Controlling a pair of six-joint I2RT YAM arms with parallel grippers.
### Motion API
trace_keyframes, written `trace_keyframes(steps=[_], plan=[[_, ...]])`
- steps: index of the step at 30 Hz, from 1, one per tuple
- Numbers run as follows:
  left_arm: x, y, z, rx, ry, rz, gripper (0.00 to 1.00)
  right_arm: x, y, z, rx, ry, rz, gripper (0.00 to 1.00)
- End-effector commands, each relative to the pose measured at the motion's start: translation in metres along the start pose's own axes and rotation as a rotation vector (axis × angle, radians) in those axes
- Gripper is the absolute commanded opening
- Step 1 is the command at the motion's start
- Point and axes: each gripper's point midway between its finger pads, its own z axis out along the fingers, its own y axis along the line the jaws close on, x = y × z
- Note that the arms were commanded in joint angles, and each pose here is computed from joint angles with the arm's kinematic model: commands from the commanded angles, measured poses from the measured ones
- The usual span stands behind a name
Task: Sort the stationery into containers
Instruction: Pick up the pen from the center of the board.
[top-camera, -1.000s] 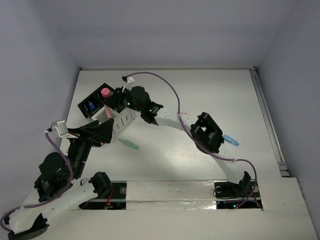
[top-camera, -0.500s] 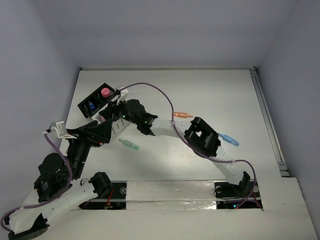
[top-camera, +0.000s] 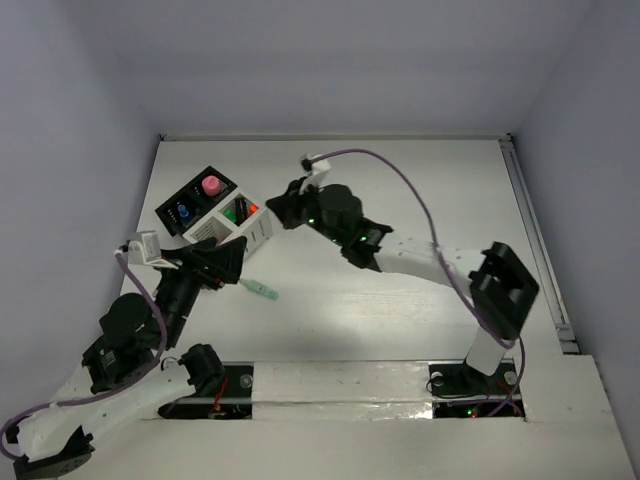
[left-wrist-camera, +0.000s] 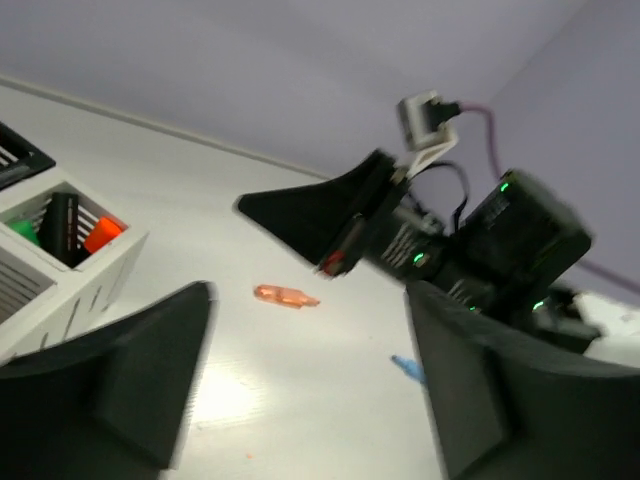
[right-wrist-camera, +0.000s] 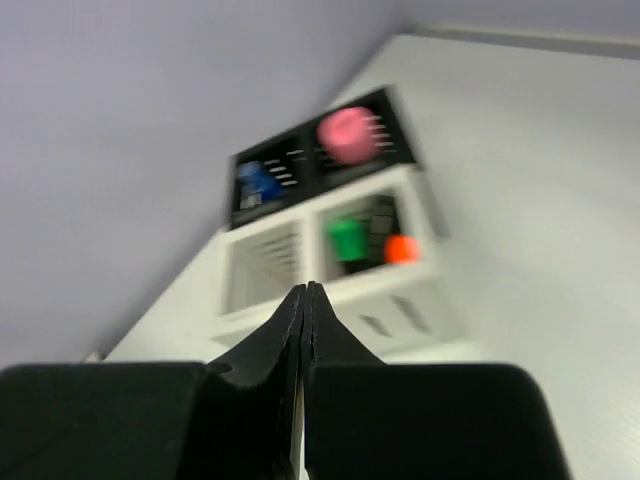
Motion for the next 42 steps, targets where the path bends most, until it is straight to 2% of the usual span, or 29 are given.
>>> trace_keyframes(steps=[1, 3, 5, 6, 8, 10, 14, 16, 17, 20, 21, 23, 24, 26, 28, 37, 42], plan=[[0.031, -0.030, 0.019, 0.108, 0.078, 0.020, 0.70, 0.010, -0.116, -0.057, 0.343, 0.104, 0.070, 0.00], [0.045, -0.038, 0.026, 0.135, 0.108, 0.018, 0.47, 0.012, -0.158, -0.093, 0.439, 0.152, 0.107, 0.00], [0.068, -0.048, 0.034, 0.177, 0.152, 0.010, 0.25, 0.036, -0.189, -0.124, 0.520, 0.235, 0.122, 0.00], [0.075, -0.051, 0.037, 0.188, 0.166, 0.007, 0.21, 0.040, -0.212, -0.141, 0.585, 0.269, 0.121, 0.00], [0.101, -0.053, 0.043, 0.206, 0.219, 0.018, 0.13, 0.051, -0.230, -0.160, 0.642, 0.334, 0.126, 0.02], [0.109, -0.059, 0.048, 0.228, 0.224, 0.001, 0.11, 0.061, -0.239, -0.169, 0.626, 0.410, 0.101, 0.11], [0.139, -0.059, 0.054, 0.235, 0.292, 0.007, 0.11, 0.071, -0.231, -0.149, 0.408, 0.537, -0.080, 0.42], [0.145, -0.058, 0.053, 0.238, 0.306, 0.000, 0.11, 0.057, -0.238, -0.138, 0.394, 0.561, -0.199, 0.48], [0.149, -0.056, 0.051, 0.239, 0.316, 0.001, 0.11, 0.064, -0.243, -0.133, 0.371, 0.596, -0.234, 0.58], [0.152, -0.052, 0.048, 0.237, 0.319, -0.011, 0.12, 0.051, -0.248, -0.116, 0.319, 0.630, -0.367, 0.70], [0.152, -0.051, 0.047, 0.236, 0.319, -0.012, 0.12, 0.067, -0.257, -0.117, 0.312, 0.706, -0.391, 0.71], [0.151, -0.049, 0.045, 0.235, 0.313, -0.016, 0.12, 0.057, -0.263, -0.103, 0.310, 0.711, -0.438, 0.73], [0.151, -0.047, 0.044, 0.230, 0.315, -0.013, 0.12, 0.076, -0.278, -0.109, 0.330, 0.800, -0.462, 0.73], [0.150, -0.046, 0.043, 0.229, 0.313, -0.007, 0.13, 0.073, -0.282, -0.101, 0.319, 0.842, -0.492, 0.73], [0.149, -0.043, 0.043, 0.216, 0.312, 0.004, 0.13, 0.089, -0.294, -0.111, 0.314, 0.944, -0.497, 0.73], [0.152, -0.039, 0.045, 0.195, 0.316, 0.032, 0.15, 0.089, -0.278, -0.095, 0.142, 1.007, -0.509, 0.73], [0.152, -0.039, 0.047, 0.192, 0.313, 0.035, 0.16, 0.109, -0.284, -0.098, 0.118, 1.081, -0.480, 0.72]])
